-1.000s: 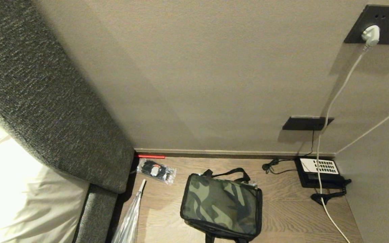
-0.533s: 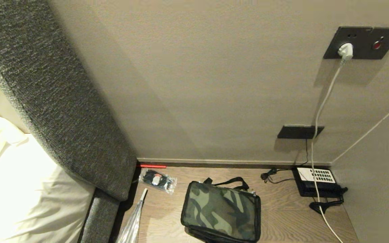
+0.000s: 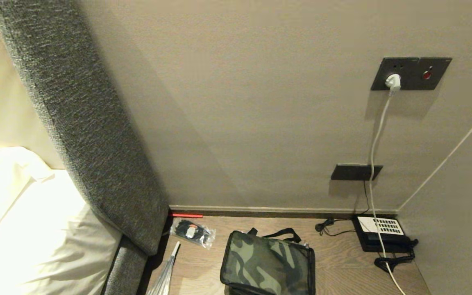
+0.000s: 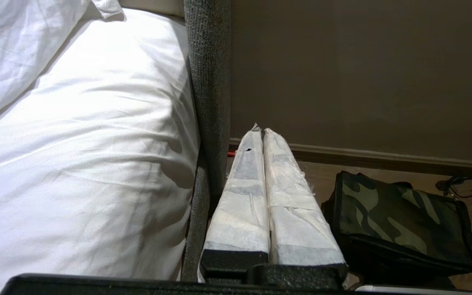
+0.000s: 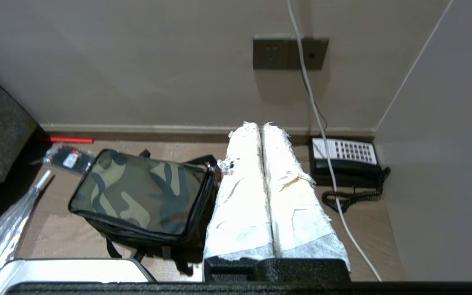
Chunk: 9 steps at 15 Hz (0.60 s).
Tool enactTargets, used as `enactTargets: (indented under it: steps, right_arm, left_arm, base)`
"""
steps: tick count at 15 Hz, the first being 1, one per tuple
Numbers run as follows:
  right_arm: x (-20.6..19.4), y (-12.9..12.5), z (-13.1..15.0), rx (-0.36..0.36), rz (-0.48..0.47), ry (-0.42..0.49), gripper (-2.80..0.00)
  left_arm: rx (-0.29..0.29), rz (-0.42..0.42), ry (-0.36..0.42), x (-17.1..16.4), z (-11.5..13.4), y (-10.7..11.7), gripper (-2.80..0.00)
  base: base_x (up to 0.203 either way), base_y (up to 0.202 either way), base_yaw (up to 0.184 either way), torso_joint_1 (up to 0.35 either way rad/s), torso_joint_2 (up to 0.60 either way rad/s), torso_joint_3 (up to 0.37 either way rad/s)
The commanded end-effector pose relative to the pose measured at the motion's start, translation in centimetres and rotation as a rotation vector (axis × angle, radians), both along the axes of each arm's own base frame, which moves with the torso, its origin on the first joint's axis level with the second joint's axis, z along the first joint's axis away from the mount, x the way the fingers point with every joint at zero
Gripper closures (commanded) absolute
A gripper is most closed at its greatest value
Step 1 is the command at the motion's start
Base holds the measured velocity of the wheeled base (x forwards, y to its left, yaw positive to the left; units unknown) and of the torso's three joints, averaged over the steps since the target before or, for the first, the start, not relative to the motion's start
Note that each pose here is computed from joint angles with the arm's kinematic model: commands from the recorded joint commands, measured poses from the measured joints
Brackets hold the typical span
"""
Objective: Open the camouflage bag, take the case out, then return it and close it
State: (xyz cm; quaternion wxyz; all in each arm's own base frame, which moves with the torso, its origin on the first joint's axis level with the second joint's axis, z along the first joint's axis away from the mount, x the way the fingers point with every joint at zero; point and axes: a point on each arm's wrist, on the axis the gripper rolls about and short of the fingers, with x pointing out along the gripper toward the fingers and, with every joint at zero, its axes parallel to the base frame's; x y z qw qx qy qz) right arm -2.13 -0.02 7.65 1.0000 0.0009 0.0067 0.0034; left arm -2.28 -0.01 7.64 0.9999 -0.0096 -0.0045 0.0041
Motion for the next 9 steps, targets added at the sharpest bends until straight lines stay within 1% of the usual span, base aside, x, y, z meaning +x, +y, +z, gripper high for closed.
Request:
enactTargets:
  steps: [1, 9]
  right_arm:
    - [0.02, 0.00, 0.01, 0.000, 0.001, 0.002, 0.00]
    - [0.02, 0.00, 0.01, 0.000, 0.001, 0.002, 0.00]
  left_arm:
    - [-0.001, 0.001, 0.001, 0.01, -0.04, 0.00, 0.00]
    - [-0.001, 0.001, 0.001, 0.01, -0.04, 0.00, 0.00]
  base:
    - [0.000, 0.000, 0.000, 0.005, 0.00, 0.198]
    - [0.000, 0.000, 0.000, 0.002, 0.00, 0.200]
